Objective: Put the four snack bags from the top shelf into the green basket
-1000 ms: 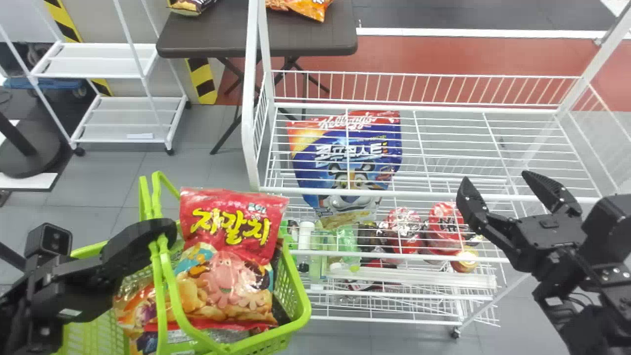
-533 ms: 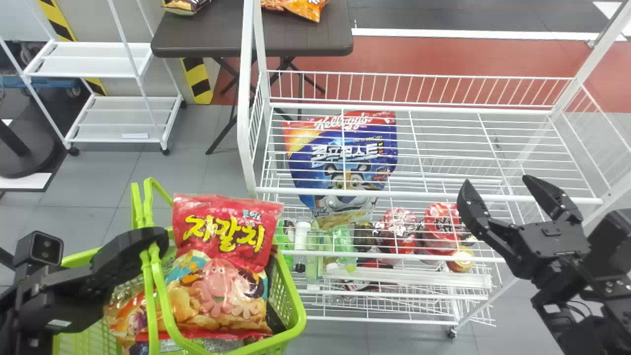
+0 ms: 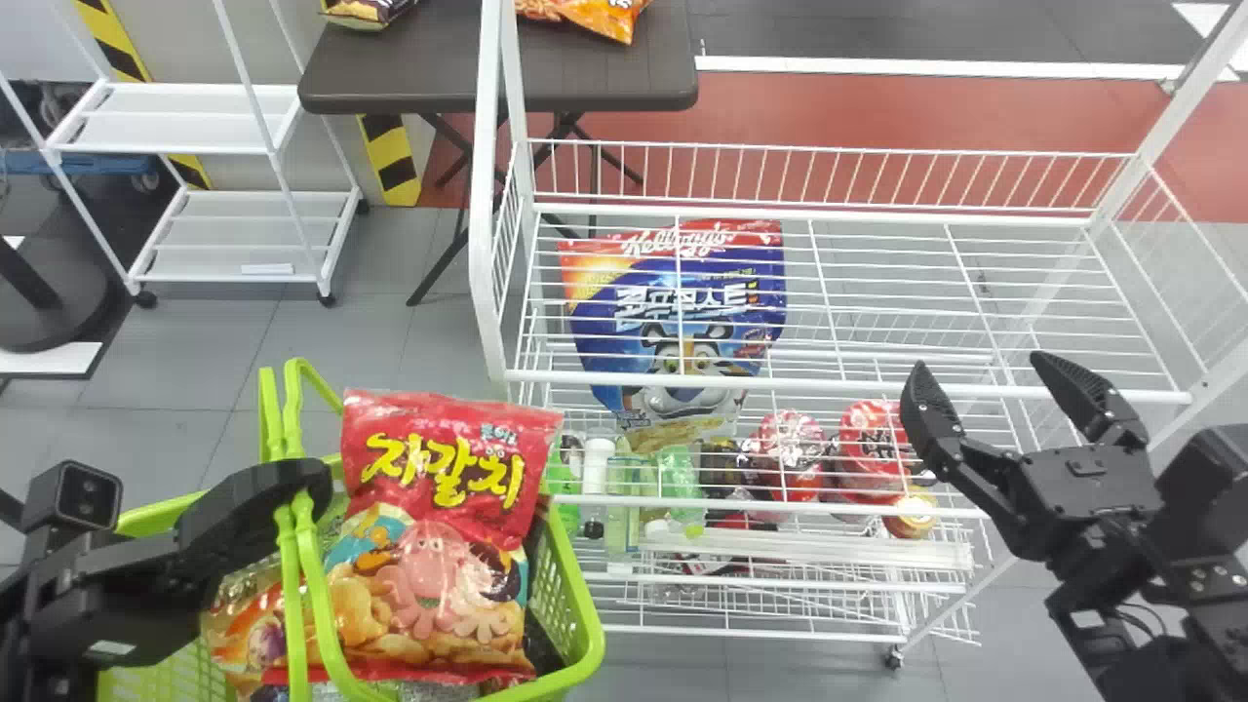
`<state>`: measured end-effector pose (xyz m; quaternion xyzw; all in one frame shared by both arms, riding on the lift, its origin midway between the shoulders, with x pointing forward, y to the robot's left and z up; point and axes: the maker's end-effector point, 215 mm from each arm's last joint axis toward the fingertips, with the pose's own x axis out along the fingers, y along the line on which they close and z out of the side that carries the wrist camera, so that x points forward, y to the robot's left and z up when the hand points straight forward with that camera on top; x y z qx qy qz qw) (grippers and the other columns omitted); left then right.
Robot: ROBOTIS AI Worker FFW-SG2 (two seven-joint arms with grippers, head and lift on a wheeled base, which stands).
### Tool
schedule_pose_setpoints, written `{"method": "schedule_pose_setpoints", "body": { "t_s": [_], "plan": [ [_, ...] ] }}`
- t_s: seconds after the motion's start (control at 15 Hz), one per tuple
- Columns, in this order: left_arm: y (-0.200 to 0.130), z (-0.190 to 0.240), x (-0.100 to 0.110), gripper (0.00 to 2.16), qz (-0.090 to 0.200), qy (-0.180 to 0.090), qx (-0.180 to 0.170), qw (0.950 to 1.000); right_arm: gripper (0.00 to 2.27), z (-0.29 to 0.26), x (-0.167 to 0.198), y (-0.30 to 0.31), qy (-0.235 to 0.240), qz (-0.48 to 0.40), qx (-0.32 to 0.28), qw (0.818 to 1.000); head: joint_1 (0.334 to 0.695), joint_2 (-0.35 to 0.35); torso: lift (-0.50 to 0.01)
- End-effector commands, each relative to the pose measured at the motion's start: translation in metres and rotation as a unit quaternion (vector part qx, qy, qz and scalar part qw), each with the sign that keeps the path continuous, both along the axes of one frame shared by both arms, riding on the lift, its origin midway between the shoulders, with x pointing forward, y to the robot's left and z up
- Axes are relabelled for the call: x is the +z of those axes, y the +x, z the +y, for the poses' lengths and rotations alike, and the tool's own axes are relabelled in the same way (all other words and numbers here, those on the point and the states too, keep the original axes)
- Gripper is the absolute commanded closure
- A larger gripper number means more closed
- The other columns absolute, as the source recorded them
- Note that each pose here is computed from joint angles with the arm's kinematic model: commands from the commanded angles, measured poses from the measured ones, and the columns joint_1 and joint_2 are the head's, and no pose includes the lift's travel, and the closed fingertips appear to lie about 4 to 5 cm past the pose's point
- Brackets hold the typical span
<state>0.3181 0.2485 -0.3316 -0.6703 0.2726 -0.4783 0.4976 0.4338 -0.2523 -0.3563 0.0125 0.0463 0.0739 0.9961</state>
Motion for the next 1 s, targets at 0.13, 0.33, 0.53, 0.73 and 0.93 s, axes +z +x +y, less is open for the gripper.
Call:
{"method": "schedule_pose_setpoints", "body": {
  "t_s": [0.13,0.33,0.53,0.73,0.93],
  "plan": [
    [-0.0004,0.0048,0.0031,2.15,-0.003,0.002,-0.001,1.0000,0.05,0.0036,-0.0038,0.0000,-0.002,0.002,0.000,1.000,0.695,-0.001,0.000],
    [-0.0005,0.0024,0.0036,2.15,-0.004,0.002,-0.005,1.0000,0.05,0.0021,-0.0047,-0.0013,-0.002,-0.001,-0.002,1.000,0.695,0.003,0.000],
    [-0.0017,0.0003,0.0091,2.15,-0.012,0.001,-0.008,0.9999,0.05,0.0011,-0.0047,-0.0012,-0.002,-0.001,-0.004,1.000,0.695,-0.001,0.000],
    [-0.0035,0.0005,0.0095,2.15,-0.012,-0.001,-0.007,0.9999,0.06,0.0037,-0.0046,-0.0015,-0.001,-0.001,-0.002,1.000,0.695,-0.005,0.000],
    [-0.0056,0.0013,0.0092,2.15,-0.011,-0.002,-0.006,0.9999,0.06,0.0062,-0.0063,-0.0017,0.000,0.000,0.000,1.000,0.695,-0.001,0.000]
  ]
}}
